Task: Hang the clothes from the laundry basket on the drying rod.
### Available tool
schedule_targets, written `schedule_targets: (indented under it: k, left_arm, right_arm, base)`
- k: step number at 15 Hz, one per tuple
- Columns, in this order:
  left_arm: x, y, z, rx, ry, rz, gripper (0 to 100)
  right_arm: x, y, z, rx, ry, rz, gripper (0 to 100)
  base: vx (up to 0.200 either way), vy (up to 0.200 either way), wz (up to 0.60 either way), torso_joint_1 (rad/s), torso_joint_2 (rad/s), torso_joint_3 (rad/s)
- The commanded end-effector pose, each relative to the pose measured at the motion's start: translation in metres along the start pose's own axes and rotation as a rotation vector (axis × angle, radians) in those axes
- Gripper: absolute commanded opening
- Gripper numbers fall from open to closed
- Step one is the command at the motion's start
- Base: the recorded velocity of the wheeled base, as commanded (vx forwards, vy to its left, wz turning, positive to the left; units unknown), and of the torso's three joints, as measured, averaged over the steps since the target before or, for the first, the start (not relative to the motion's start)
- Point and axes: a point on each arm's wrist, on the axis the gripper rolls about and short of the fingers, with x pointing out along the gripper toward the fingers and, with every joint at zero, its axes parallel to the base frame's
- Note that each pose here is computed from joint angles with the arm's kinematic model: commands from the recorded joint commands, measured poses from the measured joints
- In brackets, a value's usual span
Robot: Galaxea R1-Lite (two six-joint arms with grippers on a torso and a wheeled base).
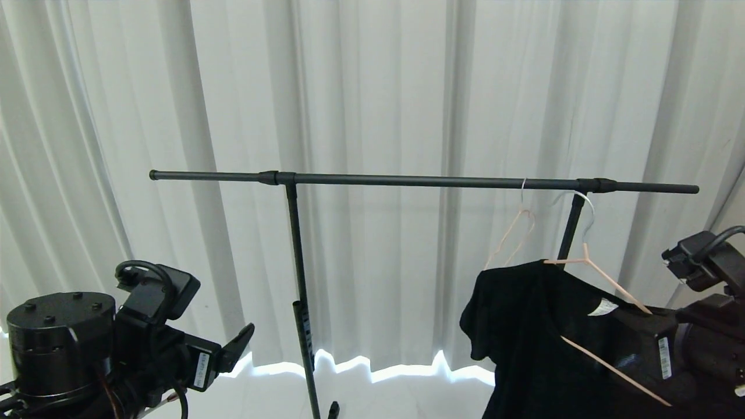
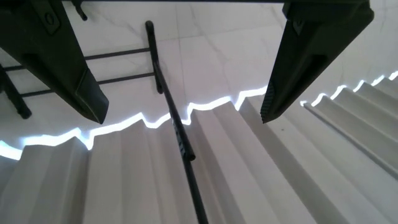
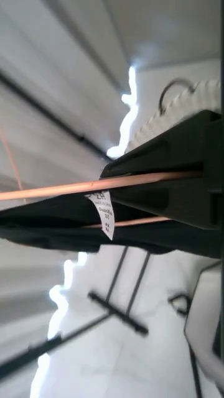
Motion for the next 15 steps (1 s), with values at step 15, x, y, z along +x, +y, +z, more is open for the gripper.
schedule_targets:
  k: [15]
  left_arm:
    - [-0.005,-0.007,0.003,0.048,-0.029,-0.038,100]
  right_arm:
    - [0.073,0.07,0.041,0.055,-0.135,0.117,0]
  base:
    - [0.0,0.0,0.0,0.0,0.0,0.0]
